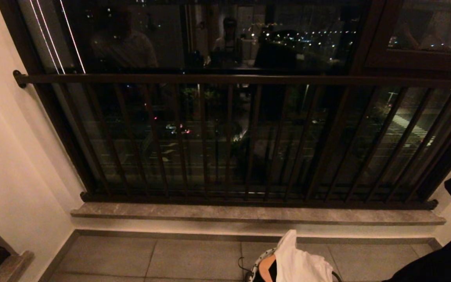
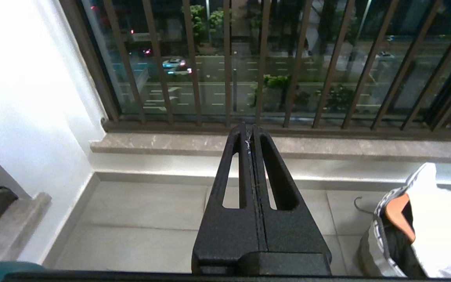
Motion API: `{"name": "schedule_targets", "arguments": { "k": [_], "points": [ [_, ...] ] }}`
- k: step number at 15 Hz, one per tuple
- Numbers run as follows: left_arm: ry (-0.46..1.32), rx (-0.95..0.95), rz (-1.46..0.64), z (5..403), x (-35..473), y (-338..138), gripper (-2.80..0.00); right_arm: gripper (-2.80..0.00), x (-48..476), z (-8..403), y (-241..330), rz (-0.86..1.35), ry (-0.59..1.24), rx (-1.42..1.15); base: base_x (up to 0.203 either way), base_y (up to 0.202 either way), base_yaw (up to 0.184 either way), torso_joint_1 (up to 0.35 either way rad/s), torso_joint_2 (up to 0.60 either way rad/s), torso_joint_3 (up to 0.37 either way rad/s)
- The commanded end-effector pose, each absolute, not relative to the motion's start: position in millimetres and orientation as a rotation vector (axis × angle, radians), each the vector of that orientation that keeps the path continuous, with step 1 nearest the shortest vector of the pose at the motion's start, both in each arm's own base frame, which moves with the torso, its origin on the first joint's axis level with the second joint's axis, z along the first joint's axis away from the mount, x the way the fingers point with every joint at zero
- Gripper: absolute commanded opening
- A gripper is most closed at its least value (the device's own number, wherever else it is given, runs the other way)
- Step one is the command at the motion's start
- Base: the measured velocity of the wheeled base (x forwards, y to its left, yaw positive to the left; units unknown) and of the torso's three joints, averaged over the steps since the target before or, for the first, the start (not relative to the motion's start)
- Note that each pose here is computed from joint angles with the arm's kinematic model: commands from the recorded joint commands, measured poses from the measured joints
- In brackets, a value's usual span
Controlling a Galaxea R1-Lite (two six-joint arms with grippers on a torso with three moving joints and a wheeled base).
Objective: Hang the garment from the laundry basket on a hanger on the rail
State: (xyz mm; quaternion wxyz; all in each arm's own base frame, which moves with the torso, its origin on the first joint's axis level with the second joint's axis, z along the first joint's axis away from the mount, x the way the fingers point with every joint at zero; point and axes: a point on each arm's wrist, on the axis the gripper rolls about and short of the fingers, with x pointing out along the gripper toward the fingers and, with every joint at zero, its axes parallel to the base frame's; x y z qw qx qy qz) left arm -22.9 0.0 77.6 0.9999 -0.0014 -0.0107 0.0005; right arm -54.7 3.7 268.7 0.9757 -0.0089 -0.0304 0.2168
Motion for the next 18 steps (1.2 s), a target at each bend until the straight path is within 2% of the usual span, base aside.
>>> {"name": "schedule_targets", "arguments": {
  "k": [1,5,11,18],
  "points": [
    [-0.014,-0.003,0.002,75.6,-22.2,0.0,-2.8,-2.8,-54.1,268.1,3.8,0.44,-0.056,-0.019,0.0,0.0,0.0,0.271,-0.59,-0.33],
    [-0.014,-0.003,0.002,75.6,-22.2,0.0,-2.8,-2.8,-54.8,265.1,3.8,0.442,-0.063,-0.048,0.0,0.0,0.0,0.17,-0.38,-0.211],
    [-0.015,-0.003,0.002,75.7,-22.2,0.0,-2.8,-2.8,-52.2,261.4,4.0,0.443,-0.058,-0.048,-0.001,-0.009,0.0,0.012,-0.01,-0.008],
    [-0.014,-0.003,0.002,75.6,-22.2,0.0,-2.8,-2.8,-45.4,265.1,4.7,0.468,-0.077,-0.014,-0.001,-0.181,0.002,0.003,0.0,0.001]
  ]
}}
